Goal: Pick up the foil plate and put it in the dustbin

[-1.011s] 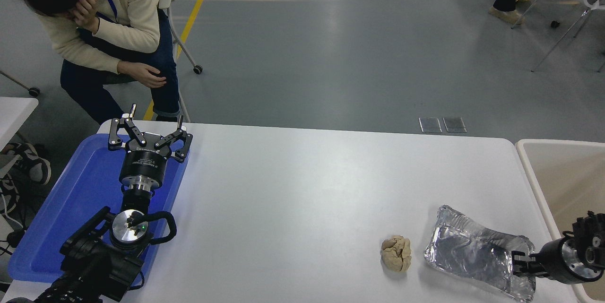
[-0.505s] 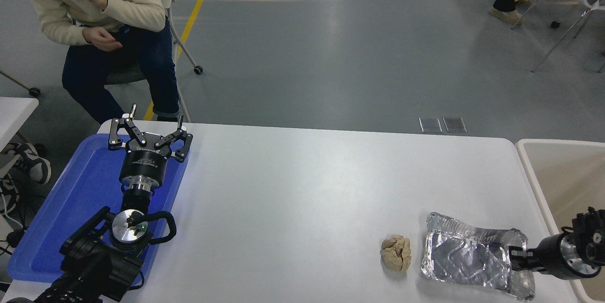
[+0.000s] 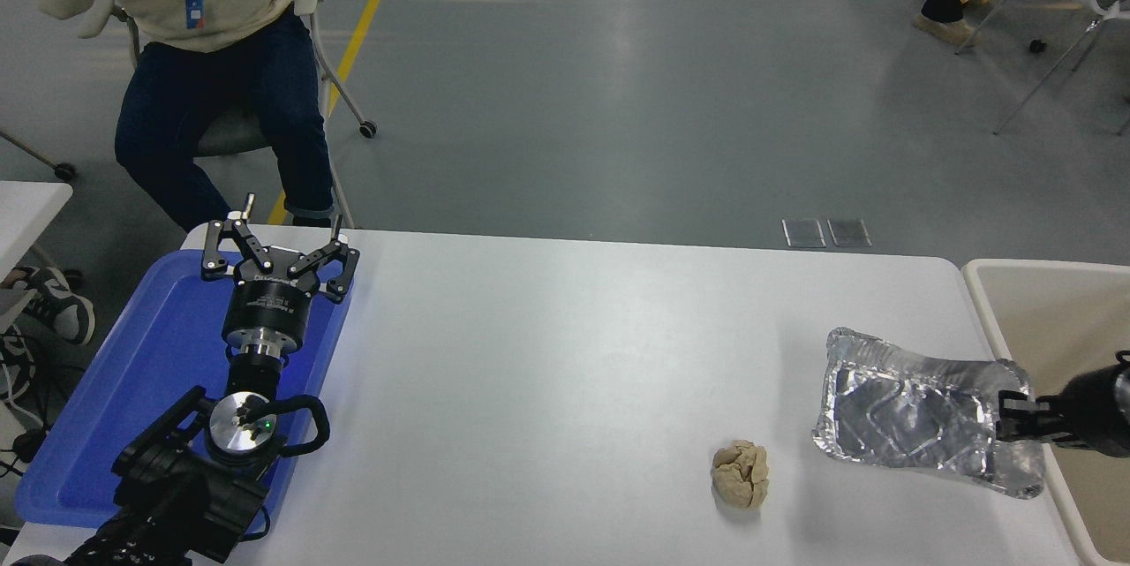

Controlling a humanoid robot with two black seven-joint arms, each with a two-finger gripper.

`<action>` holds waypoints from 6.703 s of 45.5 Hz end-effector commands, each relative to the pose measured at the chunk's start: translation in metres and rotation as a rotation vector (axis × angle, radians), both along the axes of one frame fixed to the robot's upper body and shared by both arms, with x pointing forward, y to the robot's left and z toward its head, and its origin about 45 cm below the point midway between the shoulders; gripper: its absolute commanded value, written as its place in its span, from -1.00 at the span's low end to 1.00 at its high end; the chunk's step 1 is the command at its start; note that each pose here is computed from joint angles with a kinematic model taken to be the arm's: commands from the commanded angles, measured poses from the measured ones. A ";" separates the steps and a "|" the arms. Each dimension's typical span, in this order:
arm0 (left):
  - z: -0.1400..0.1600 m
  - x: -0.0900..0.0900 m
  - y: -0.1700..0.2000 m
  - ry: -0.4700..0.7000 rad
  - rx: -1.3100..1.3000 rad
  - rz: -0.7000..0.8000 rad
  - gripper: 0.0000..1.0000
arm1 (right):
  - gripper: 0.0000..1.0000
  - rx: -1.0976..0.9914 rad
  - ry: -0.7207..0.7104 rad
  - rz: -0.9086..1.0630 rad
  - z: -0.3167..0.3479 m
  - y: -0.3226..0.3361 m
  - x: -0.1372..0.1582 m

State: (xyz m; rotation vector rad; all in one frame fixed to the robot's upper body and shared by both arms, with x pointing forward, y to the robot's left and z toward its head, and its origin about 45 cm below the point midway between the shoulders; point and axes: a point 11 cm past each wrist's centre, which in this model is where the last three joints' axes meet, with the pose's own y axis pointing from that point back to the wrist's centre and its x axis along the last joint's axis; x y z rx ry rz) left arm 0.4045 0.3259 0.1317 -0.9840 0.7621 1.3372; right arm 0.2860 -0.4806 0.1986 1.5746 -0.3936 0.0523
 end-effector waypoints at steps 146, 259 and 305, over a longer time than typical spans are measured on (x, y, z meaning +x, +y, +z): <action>0.000 0.000 0.001 0.000 0.000 0.001 1.00 | -1.00 -0.379 -0.232 -0.588 0.062 -0.223 -0.033; 0.000 0.000 0.000 0.003 0.001 0.001 1.00 | 0.96 0.048 -0.463 -0.566 -0.024 -0.033 0.080; 0.000 0.000 0.000 0.000 0.000 0.000 1.00 | 1.00 -0.139 -0.308 0.045 0.086 0.076 0.082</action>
